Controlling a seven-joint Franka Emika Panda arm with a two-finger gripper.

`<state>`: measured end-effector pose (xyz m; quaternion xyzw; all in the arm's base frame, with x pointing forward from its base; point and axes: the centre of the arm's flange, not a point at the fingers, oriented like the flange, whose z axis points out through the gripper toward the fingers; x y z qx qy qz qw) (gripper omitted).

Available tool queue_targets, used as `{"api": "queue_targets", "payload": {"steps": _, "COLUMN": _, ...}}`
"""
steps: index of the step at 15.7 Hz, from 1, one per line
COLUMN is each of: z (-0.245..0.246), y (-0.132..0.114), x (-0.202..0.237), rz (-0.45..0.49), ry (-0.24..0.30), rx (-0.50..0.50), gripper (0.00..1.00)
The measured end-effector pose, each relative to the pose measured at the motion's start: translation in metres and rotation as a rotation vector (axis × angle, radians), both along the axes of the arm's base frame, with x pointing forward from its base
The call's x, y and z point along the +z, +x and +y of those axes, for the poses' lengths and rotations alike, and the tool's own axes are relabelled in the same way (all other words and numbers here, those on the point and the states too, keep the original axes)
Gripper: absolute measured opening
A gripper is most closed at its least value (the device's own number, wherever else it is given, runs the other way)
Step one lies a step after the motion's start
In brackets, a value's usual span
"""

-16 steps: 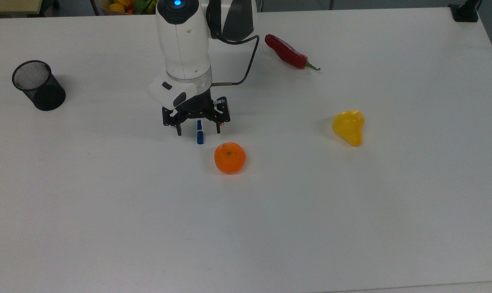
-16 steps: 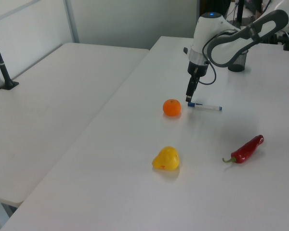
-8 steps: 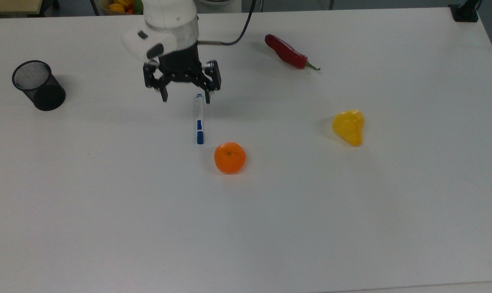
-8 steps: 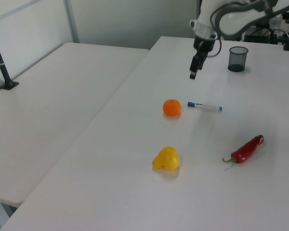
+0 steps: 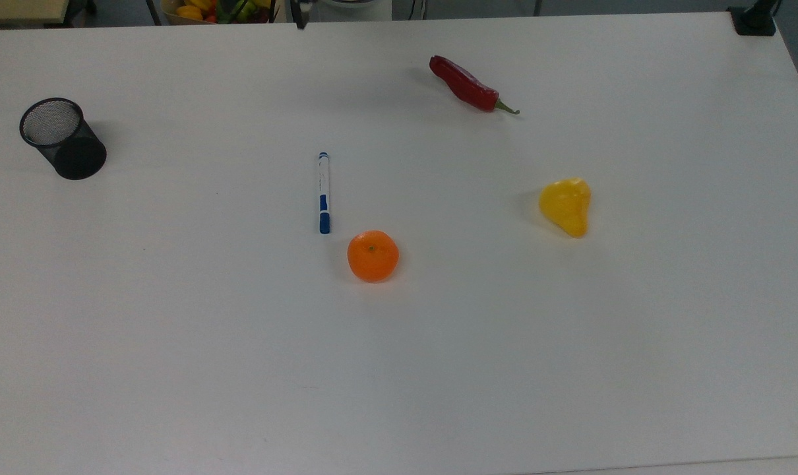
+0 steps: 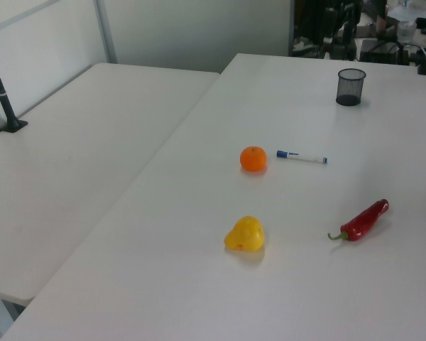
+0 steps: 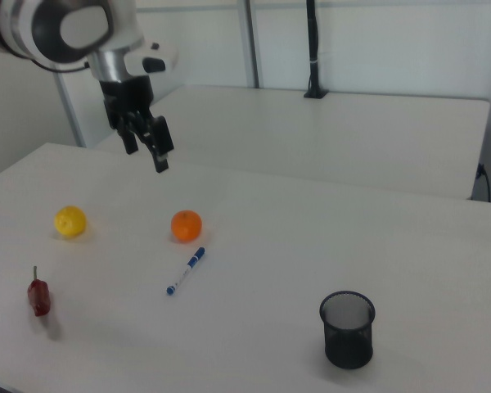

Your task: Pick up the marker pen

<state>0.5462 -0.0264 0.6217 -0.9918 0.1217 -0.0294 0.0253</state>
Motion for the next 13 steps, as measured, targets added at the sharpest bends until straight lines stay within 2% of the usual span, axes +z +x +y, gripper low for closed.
{"api": "queue_targets", "payload": {"steps": 3, "z": 0.003, "y": -0.016, "x": 0.033, "rz": -0.002, "ry": 0.037, "rx": 0.004, "gripper": 1.0}}
{"api": "queue_targets", "payload": {"steps": 6, "z": 0.021, "y": -0.016, "x": 0.035, "rz": -0.005, "ry": 0.035, "rx": 0.051, "gripper": 1.0}}
{"api": "queue_targets", "payload": {"steps": 11, "z": 0.027, "y": 0.003, "x": 0.017, "rz": -0.055, "ry": 0.006, "rx": 0.257, "gripper": 1.0}}
{"api": "queue_targets", "payload": {"steps": 13, "z": 0.025, "y": 0.011, "x": 0.009, "rz": -0.066, "ry": -0.011, "rx": 0.302, "gripper": 1.0}}
